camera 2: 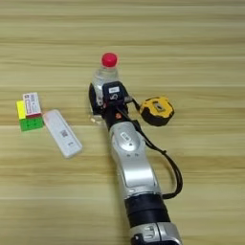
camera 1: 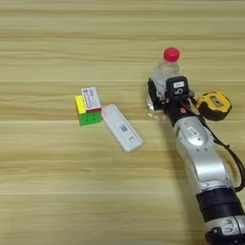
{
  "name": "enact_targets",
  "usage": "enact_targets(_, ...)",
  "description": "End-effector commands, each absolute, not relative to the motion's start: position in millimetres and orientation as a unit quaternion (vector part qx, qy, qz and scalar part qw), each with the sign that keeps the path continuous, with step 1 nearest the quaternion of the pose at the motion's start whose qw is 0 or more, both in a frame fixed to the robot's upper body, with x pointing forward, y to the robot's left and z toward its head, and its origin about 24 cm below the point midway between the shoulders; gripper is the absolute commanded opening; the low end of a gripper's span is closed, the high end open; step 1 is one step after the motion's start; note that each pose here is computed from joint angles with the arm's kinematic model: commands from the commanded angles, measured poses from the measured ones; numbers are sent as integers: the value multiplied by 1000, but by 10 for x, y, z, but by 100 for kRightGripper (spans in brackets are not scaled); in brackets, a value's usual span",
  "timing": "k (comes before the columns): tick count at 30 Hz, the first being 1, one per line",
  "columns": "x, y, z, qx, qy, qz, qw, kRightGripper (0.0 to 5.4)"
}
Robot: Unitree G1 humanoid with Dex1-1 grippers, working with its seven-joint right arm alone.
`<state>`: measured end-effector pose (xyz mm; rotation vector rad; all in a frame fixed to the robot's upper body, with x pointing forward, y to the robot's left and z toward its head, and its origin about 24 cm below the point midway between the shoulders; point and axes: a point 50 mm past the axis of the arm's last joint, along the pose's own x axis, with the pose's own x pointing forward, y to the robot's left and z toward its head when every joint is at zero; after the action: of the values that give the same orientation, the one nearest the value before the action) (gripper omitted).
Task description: Move the objects on the table
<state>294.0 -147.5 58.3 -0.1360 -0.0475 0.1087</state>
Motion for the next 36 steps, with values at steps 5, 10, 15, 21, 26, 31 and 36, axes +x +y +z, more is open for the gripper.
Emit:
enact_targets(5, 3073, -1411, 1021, -71, -127, 61, 987, 323)
enact_targets(10, 3075, -1410, 995, -69, -123, 60, 988, 323)
enact_targets(15, 3084, -1421, 949, -69, -115, 58, 989, 323)
enact_targets(21, 3089, -1445, 882, -69, -106, 53, 991, 359)
enact_targets(26, 3092, -1459, 837, -68, -100, 49, 991, 426)
enact_targets(31, 3093, -1458, 831, -67, -101, 47, 992, 502)
enact_targets(36, 3083, -1458, 826, -68, -100, 49, 991, 538)
